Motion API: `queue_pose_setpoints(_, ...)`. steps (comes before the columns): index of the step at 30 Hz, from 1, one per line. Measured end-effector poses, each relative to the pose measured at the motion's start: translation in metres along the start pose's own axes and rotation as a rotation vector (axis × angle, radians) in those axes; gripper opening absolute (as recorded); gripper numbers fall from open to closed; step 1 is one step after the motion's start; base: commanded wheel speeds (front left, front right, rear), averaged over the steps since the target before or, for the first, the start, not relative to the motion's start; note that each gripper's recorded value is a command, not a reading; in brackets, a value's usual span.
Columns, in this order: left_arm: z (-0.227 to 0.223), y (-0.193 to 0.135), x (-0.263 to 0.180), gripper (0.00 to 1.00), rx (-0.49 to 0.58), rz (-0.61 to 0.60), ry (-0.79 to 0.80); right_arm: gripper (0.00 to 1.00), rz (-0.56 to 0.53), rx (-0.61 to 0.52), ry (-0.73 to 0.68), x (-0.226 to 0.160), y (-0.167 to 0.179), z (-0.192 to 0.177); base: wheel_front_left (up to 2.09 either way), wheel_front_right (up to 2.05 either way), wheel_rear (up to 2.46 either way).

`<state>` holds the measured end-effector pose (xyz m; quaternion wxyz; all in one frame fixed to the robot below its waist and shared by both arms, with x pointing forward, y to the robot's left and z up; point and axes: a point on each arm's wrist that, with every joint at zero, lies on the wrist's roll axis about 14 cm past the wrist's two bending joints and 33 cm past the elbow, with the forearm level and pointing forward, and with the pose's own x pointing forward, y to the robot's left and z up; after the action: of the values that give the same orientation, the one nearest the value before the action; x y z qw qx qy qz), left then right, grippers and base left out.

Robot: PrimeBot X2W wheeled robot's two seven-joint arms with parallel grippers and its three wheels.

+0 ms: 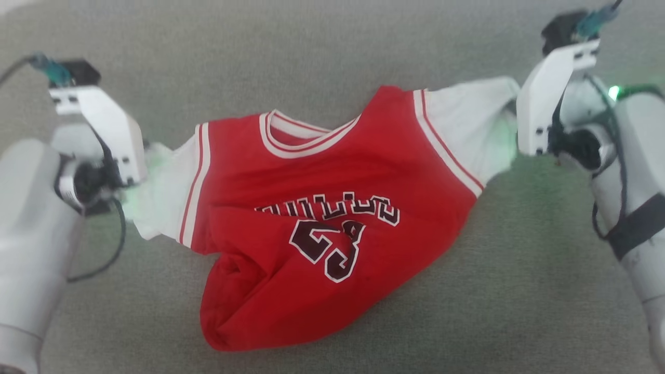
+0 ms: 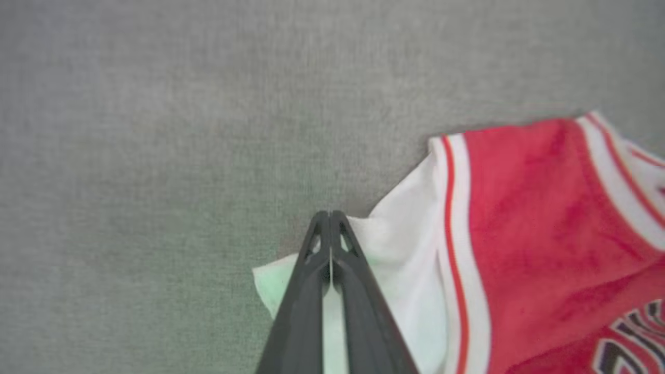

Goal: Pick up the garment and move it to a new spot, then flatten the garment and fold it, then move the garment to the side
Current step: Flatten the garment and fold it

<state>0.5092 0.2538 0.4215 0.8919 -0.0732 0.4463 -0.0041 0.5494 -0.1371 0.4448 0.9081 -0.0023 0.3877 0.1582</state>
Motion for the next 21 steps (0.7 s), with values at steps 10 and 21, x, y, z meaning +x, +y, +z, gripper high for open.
queue_pose_setpoints(10,0.097,-0.025,-0.071,0.00,0.097,-0.036,-0.292,0.00,0.014,-0.120,-0.327,-0.074,0.020,0.095,0.00,0.00,0.00)
queue_pose_setpoints(21,0.192,-0.056,-0.196,0.00,0.188,-0.051,-0.674,0.00,-0.016,-0.269,-0.771,-0.202,0.051,0.198,0.00,0.00,0.00)
